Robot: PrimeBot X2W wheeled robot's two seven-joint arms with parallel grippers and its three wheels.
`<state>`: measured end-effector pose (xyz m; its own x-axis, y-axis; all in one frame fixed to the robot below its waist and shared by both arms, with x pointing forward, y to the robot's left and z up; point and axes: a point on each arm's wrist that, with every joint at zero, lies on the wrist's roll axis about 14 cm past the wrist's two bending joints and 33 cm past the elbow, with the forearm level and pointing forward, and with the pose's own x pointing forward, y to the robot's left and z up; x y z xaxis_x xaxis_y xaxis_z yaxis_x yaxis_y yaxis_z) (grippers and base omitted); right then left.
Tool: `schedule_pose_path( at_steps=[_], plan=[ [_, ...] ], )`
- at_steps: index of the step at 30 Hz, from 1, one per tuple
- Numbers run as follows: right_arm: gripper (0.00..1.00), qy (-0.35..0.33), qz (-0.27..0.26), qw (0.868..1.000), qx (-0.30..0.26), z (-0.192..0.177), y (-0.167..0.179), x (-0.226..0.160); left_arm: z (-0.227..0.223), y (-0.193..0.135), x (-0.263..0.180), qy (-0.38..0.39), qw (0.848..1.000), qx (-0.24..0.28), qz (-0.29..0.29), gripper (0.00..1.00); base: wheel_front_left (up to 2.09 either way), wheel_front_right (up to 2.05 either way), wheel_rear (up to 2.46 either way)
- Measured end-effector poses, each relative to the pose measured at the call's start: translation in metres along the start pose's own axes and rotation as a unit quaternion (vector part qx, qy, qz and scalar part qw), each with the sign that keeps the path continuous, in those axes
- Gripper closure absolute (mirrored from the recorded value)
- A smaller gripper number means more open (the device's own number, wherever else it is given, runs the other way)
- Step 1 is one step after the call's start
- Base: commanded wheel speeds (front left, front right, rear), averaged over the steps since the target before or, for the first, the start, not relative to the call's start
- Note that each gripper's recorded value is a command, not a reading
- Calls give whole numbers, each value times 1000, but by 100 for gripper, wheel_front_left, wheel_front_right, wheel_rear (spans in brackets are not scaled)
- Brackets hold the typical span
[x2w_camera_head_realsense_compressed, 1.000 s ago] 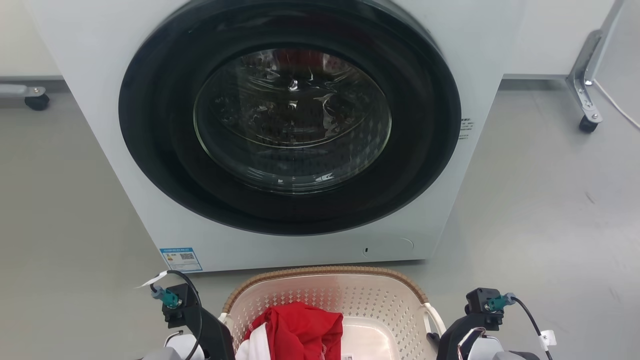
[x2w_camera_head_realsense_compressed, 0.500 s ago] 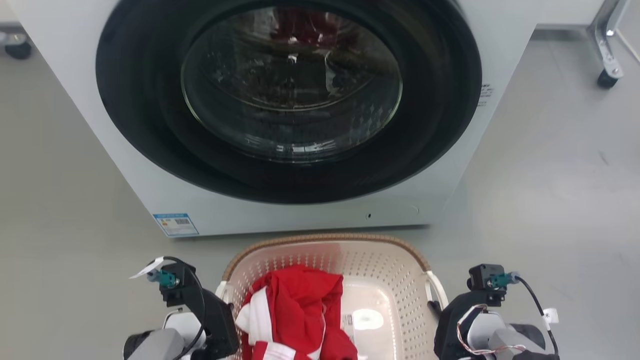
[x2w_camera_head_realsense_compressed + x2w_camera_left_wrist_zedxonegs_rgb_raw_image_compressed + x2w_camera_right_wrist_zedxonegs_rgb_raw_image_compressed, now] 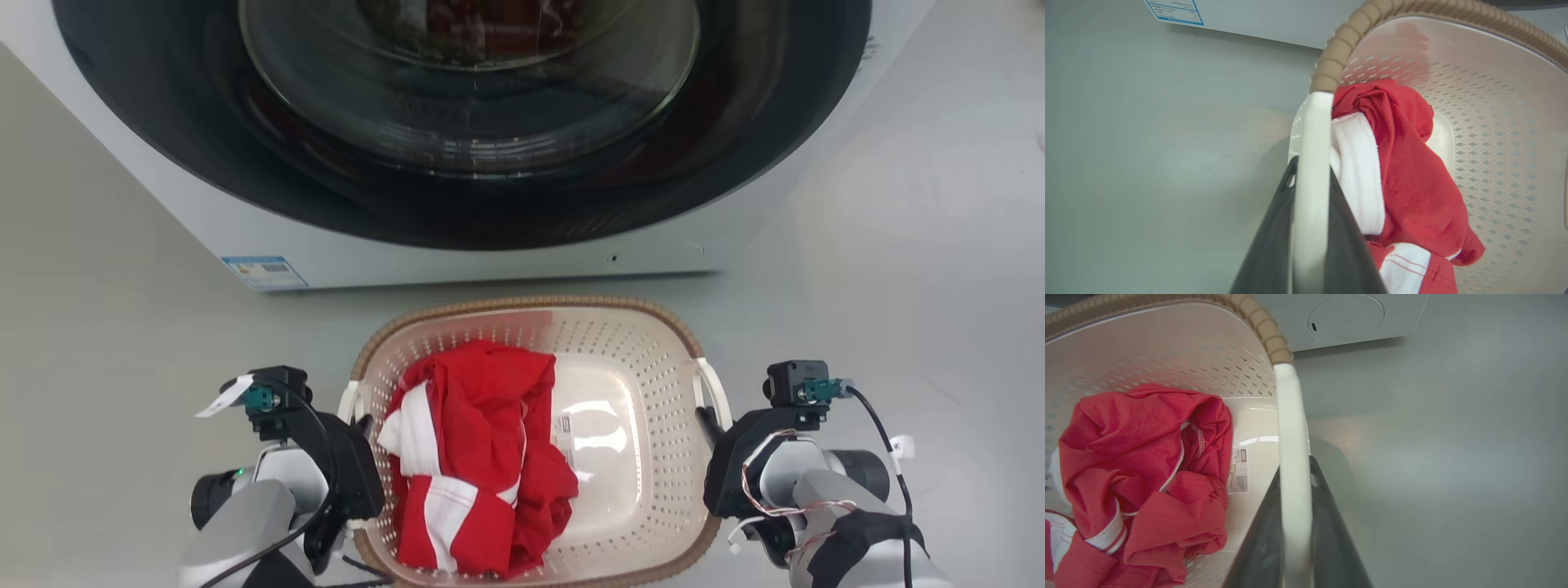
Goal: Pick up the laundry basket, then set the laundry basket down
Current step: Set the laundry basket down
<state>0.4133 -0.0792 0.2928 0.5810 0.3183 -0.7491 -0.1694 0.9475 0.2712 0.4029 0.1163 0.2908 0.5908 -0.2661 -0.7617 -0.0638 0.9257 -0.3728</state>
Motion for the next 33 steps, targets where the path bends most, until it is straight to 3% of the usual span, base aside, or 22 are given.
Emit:
schedule_pose_path(
  at_steps=[33],
  plan=[
    [100,22,-16,1000,-7,-38,-45,109,-21,38,110,11,1000,0,18,100,0,0,0]
  ],
)
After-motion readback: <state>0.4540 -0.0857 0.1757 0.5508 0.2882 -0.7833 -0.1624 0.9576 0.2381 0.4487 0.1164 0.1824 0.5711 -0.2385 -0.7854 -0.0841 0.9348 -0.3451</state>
